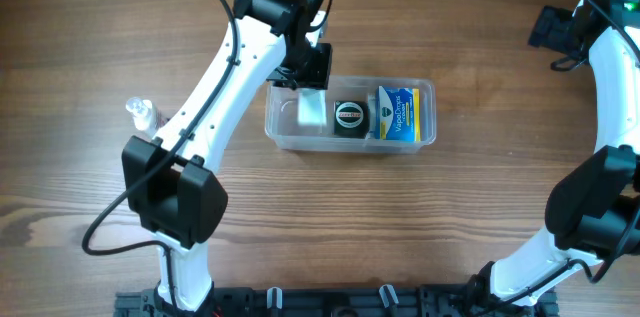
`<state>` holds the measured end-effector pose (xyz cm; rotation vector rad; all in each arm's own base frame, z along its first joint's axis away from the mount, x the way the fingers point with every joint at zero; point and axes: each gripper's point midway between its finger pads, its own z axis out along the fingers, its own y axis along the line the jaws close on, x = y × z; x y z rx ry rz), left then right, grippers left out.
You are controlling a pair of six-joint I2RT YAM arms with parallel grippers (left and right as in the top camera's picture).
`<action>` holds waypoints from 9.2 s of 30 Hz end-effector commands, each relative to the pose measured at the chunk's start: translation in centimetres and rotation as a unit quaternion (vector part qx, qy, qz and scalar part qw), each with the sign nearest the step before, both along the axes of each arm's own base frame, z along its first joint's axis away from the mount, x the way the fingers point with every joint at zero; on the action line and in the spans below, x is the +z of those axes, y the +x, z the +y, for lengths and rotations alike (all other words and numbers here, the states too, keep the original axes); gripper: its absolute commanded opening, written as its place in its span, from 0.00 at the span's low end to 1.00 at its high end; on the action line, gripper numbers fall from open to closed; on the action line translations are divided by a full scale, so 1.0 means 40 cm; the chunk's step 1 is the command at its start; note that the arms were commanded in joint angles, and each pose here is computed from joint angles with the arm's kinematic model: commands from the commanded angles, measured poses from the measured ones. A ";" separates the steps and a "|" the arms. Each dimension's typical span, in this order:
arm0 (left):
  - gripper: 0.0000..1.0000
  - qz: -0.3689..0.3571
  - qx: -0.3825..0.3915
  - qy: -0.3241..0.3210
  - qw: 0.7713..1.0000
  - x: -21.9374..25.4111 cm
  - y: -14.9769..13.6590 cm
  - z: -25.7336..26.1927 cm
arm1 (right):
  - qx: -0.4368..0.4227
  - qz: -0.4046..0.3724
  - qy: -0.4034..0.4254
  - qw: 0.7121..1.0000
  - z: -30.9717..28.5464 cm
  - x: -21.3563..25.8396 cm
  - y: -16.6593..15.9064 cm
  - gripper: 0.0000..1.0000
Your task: Pack container
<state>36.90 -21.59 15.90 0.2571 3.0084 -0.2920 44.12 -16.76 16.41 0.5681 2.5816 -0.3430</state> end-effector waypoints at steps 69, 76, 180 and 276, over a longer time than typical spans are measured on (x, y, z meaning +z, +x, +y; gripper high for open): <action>0.99 0.087 0.093 0.113 0.985 -0.176 -0.043 0.801 | -0.007 0.002 0.005 1.000 -0.002 -0.013 0.000 1.00; 0.91 0.106 0.091 0.110 0.984 -0.201 -0.068 0.794 | -0.007 0.002 0.005 1.000 -0.002 -0.013 0.000 1.00; 0.26 0.104 0.052 0.083 0.990 -0.137 -0.004 0.114 | -0.007 0.002 0.005 1.000 -0.002 -0.013 0.000 1.00; 1.00 -0.602 0.368 -0.148 0.693 0.128 -0.272 0.589 | -0.007 0.002 0.005 1.000 -0.002 -0.013 0.000 1.00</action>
